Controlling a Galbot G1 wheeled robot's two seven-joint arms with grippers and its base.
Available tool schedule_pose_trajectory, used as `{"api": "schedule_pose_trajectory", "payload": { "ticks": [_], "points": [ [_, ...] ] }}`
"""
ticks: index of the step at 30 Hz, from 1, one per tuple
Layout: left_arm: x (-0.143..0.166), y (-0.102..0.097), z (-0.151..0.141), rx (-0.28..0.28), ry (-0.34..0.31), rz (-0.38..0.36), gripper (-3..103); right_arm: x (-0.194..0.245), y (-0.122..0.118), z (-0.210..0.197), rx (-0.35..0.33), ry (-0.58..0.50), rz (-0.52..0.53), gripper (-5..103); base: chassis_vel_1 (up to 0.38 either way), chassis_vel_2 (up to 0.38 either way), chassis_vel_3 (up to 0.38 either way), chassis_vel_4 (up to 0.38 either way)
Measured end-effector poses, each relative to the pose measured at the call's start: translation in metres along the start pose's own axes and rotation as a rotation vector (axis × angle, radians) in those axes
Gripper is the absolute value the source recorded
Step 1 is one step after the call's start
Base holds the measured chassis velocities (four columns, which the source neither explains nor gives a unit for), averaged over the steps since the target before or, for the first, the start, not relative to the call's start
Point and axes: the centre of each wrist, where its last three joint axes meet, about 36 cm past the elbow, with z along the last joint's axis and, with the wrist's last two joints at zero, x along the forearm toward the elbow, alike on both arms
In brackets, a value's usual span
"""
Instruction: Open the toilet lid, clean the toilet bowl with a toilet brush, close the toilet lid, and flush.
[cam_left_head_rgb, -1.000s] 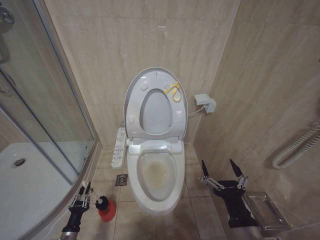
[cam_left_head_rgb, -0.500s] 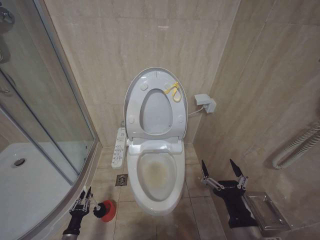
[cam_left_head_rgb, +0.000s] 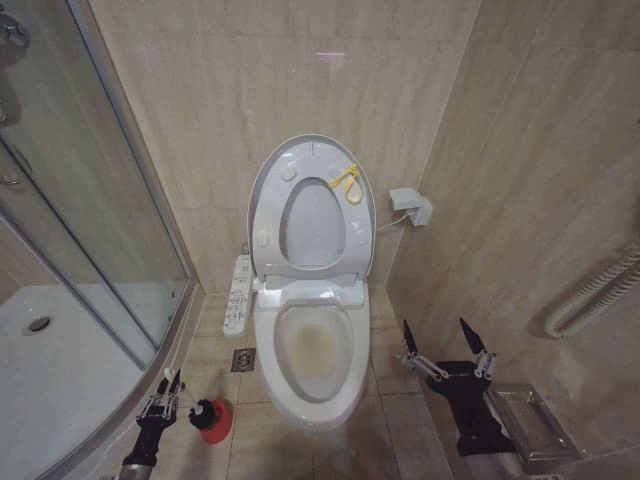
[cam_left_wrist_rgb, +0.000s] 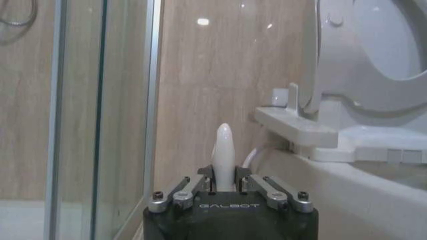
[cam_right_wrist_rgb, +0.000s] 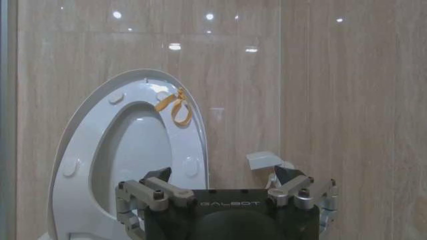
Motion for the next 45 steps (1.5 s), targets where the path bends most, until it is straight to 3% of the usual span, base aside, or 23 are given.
{"api": "schedule_pose_trajectory", "payload": {
  "ticks": [6, 19, 24, 45],
  "points": [
    [0.003, -0.002, 0.015, 0.034, 0.020, -0.002, 21, 0.000, 0.000, 0.000, 0.000, 0.000, 0.000, 100, 0.000, 0.000, 0.000, 0.000],
    [0.017, 0.009, 0.033, 0.028, 0.077, -0.019, 21, 0.000, 0.000, 0.000, 0.000, 0.000, 0.000, 100, 0.000, 0.000, 0.000, 0.000],
    [0.016, 0.002, 0.039, 0.041, 0.078, -0.017, 21, 0.000, 0.000, 0.000, 0.000, 0.000, 0.000, 100, 0.000, 0.000, 0.000, 0.000],
    [0.020, -0.001, 0.040, 0.001, 0.103, 0.000, 21, 0.000, 0.000, 0.000, 0.000, 0.000, 0.000, 100, 0.000, 0.000, 0.000, 0.000]
  ]
}}
